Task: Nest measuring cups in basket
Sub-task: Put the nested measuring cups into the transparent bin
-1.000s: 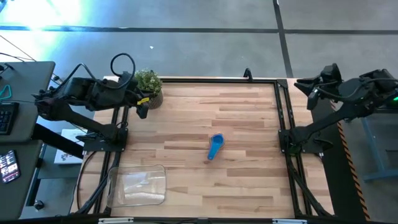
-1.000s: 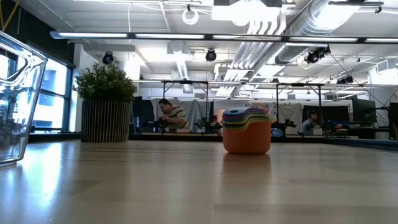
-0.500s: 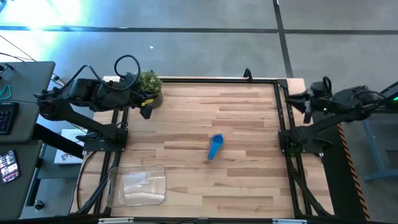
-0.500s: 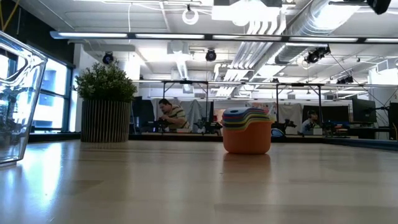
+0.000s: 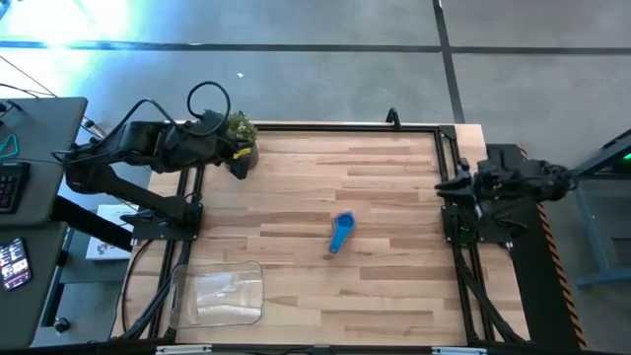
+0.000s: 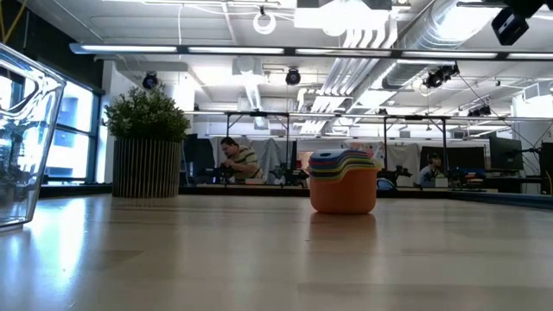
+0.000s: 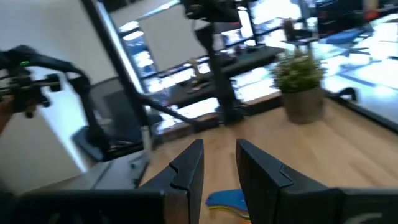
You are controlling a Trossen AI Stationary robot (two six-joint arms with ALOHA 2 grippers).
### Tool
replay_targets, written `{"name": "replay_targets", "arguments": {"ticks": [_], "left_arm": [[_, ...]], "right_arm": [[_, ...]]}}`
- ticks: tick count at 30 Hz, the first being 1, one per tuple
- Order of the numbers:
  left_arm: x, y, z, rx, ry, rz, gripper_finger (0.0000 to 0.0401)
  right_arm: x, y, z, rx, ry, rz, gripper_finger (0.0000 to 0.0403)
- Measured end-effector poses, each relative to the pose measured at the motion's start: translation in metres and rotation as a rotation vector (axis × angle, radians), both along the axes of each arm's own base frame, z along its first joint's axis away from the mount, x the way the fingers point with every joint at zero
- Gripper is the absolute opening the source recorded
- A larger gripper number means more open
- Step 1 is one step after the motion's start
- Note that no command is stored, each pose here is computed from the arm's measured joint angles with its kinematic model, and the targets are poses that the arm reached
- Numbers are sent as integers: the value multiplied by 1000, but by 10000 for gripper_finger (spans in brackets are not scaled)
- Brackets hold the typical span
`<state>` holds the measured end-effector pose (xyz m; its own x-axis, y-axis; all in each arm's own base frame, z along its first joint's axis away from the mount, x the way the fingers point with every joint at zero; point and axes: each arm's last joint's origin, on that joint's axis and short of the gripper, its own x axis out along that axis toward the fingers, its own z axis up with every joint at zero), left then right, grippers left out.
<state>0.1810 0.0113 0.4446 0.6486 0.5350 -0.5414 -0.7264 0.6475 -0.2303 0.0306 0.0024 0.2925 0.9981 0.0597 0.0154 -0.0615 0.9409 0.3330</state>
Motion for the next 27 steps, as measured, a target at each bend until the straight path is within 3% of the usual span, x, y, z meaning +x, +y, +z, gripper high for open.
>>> {"name": "replay_targets", "arguments": {"ticks": [9,15,27], "left_arm": [[12,1,-6,-29,31,-9,53],[20,1,-10,-33,50,-6,53],[35,-1,-15,-90,33,-48,53]], "right_arm": [[31,15,-50,29,5,123,86],[45,22,-69,21,-76,193,86],[61,29,-120,62,-46,222,86]]}}
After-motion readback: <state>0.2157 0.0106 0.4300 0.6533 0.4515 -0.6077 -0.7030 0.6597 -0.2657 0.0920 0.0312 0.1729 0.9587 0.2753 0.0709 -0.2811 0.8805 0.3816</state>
